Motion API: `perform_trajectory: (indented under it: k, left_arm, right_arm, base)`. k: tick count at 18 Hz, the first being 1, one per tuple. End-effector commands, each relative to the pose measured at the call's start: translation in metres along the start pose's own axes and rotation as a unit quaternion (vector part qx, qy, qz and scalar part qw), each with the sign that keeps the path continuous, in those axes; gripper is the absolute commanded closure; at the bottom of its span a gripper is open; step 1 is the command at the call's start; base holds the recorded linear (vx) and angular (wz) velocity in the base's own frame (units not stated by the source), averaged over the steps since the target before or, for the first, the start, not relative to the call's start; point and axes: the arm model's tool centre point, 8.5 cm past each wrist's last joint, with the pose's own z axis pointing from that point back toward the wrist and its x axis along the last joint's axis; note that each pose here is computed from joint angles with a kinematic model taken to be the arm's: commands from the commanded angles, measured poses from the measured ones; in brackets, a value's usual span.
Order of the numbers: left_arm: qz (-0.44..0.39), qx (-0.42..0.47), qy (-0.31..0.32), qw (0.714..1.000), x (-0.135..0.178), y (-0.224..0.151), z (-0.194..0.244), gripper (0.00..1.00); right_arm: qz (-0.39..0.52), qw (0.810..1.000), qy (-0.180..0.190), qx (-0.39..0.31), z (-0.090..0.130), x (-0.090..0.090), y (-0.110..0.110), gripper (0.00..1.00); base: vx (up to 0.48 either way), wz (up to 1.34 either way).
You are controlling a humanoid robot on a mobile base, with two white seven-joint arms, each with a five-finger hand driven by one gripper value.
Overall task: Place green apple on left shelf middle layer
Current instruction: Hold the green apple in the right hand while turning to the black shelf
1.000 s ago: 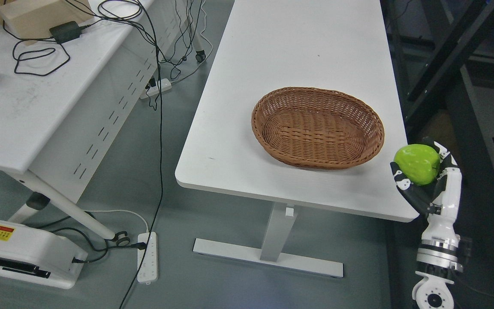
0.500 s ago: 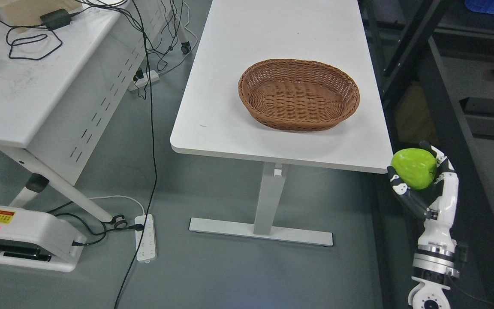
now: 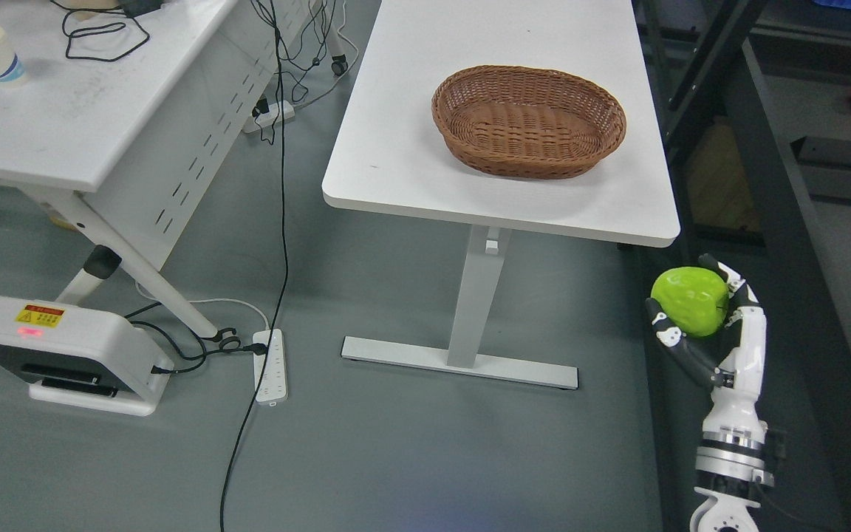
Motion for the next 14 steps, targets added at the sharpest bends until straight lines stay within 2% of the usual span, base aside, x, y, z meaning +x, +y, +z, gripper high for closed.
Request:
perform_trajectory:
  k: [1,14]
  left_arm:
    - [-0.001,0.009,-0.001,1.000,0.0005,0.0111,0.0022,0.00]
    - [-0.001,0.009,-0.001,1.000,0.0005,0.0111,0.0022,0.00]
  right_arm:
    - [0.000,1.000,-0.001,0.013,0.0022,0.0011,0.0051,1.00]
    - [0.003,1.000,0.004,0.010,0.0055,-0.0012,0.0022,1.00]
  base:
    - [-0.245,0.07]
    - [-0.236,-0.02]
